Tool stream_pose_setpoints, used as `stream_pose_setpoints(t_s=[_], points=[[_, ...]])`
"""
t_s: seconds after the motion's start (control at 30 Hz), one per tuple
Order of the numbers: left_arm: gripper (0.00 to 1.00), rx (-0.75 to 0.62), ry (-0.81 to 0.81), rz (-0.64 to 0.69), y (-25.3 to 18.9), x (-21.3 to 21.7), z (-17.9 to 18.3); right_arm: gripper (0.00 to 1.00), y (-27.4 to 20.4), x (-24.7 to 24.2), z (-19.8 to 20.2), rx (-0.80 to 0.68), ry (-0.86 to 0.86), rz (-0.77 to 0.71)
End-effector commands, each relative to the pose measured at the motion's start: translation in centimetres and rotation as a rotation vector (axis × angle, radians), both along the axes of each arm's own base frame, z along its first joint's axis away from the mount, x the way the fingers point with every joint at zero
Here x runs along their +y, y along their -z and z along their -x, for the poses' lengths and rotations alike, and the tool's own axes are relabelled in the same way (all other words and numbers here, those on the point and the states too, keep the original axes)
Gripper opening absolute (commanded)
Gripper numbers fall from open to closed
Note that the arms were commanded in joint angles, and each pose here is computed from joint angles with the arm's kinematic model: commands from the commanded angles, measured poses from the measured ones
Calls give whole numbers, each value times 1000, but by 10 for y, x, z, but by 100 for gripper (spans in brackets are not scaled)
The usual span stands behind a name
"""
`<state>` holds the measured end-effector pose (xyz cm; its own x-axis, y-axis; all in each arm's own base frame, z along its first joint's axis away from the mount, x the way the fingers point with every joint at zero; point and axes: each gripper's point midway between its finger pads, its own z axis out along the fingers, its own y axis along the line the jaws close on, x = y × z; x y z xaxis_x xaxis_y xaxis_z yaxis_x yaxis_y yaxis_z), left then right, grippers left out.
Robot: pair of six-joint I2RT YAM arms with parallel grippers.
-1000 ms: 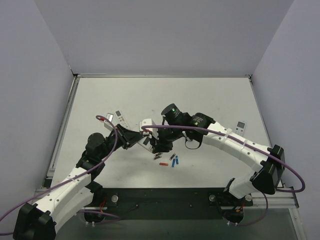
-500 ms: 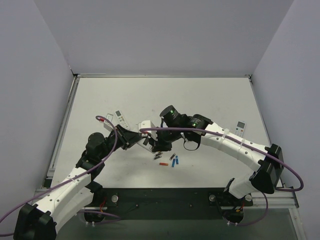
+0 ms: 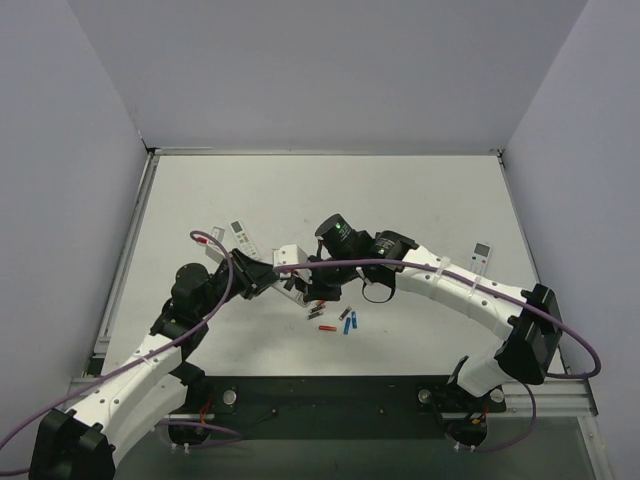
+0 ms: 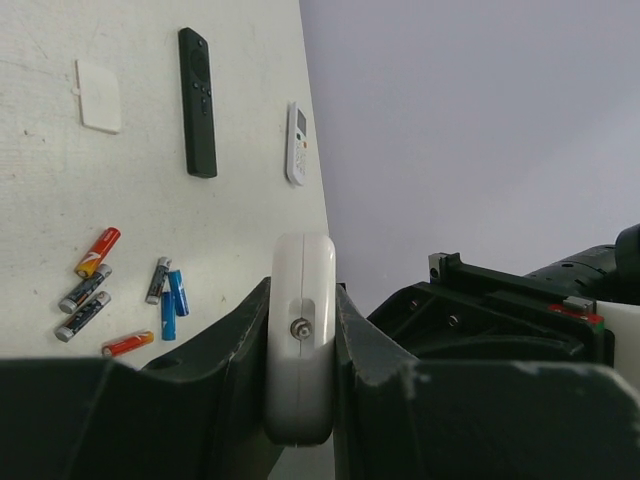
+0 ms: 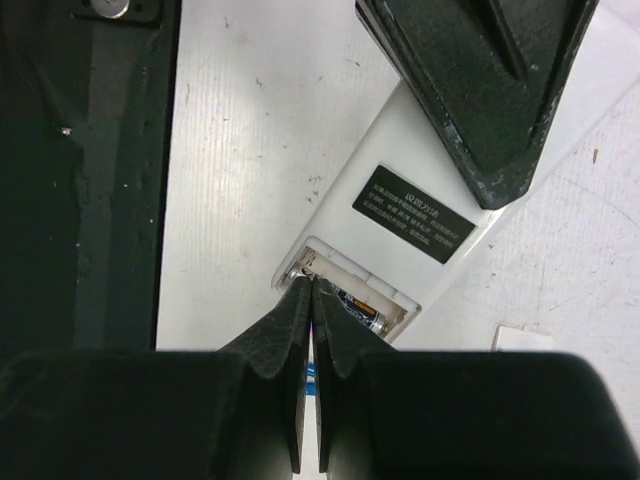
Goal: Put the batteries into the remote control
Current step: Load the battery into the remote control, then pick up the battery from the center of the board.
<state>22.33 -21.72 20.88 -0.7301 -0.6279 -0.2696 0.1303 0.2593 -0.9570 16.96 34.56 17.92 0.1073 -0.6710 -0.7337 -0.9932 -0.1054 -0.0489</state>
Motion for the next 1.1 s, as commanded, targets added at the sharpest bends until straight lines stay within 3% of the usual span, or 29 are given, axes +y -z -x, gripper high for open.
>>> stream_pose_setpoints(t_s=[0.0, 0.33, 0.43, 0.53, 0.57, 0.77, 0.93, 1.07], points=[[0, -208, 64, 197, -100, -4, 12, 0, 54, -36, -8, -6, 68, 233], [0, -201, 34, 179, -88, 0, 10, 0, 36, -19, -11, -15, 138, 99], [0, -222, -13, 103, -74, 5, 3, 8, 10, -10, -6, 11, 174, -1], [0, -228, -61, -3, -49, 12, -6, 22, -24, -6, -6, 28, 243, -118], [0, -237, -69, -20, -45, 14, -7, 32, -29, -6, -8, 34, 275, -135], [0, -243, -120, -75, -12, 23, -11, 61, -28, -35, -38, 72, 574, -137], [0, -256, -135, -93, 1, 27, -10, 67, 0, -72, -55, 163, 796, -61], [0, -271, -147, -92, 6, 30, -7, 67, 32, -96, -61, 224, 936, 43]])
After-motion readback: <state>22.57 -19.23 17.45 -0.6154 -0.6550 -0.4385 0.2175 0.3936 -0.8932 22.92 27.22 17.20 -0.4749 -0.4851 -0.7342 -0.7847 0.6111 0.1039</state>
